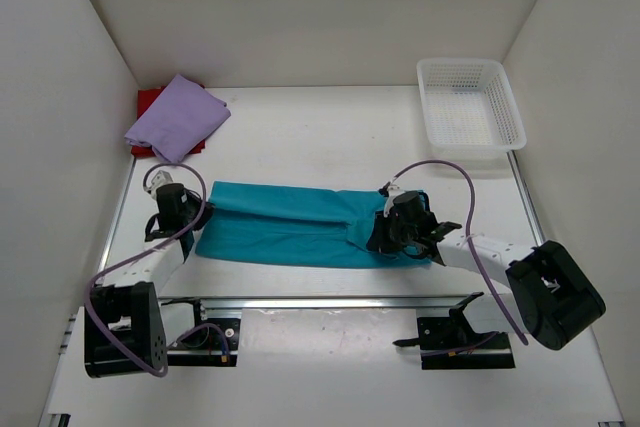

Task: Fold and stack the t-shirts
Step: Fold the other side of the tshirt into a rectangle

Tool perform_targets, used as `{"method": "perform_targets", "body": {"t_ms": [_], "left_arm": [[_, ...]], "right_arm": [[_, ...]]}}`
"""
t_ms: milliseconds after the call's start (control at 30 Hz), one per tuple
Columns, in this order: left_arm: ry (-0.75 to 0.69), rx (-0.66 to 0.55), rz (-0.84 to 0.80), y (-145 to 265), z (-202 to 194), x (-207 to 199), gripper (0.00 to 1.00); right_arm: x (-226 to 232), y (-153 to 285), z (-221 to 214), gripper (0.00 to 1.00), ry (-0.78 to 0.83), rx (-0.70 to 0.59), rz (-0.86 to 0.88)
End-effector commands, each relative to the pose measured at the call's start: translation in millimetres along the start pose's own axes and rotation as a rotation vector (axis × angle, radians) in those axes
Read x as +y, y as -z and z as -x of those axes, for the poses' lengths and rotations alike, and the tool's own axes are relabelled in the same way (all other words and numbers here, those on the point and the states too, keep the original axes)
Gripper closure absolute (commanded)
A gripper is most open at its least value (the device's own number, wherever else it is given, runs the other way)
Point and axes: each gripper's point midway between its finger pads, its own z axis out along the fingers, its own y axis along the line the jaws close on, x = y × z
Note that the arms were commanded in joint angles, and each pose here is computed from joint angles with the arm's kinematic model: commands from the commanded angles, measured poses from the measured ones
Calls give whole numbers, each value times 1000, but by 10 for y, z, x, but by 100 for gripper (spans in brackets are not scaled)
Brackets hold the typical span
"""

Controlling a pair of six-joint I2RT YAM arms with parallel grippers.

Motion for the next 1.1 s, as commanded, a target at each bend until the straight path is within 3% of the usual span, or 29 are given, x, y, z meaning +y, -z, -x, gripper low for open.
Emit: {"method": "perform_targets", "body": {"t_ms": [0,133,200,300,400,567,667,867,1000,1067], "left_arm": [[17,21,24,-46,-48,92,87],[97,47,18,-71,-70,186,66],[105,0,-7,-38,81,99,62],[68,-83,-50,69,252,-103,64],[7,-134,-129,207,329,-452,65],[-98,0,-269,195,-298,-970,64],[-112,96,-271,28,-566,-973,66],[20,218,-217,-306,-760,-693,68],[113,221,-205,-336,-708,-520,70],[129,192,-196,-288,-666,-474,71]], "right_arm": [[-21,38,22,100,-4,-18,-10],[93,173,132,96,3,-45,19],[139,263,238,95,1,-82,39],[92,409,363,94,-33,-140,43],[-178,477,390,99,-109,-199,-32],[-398,376,-21,100,-215,-114,-63],[-340,380,-140,100,-204,-114,-82],[-421,400,-340,99,-249,-86,-108],[-368,507,15,82,-224,-170,-107],[-351,533,235,80,-222,-207,-95]]}}
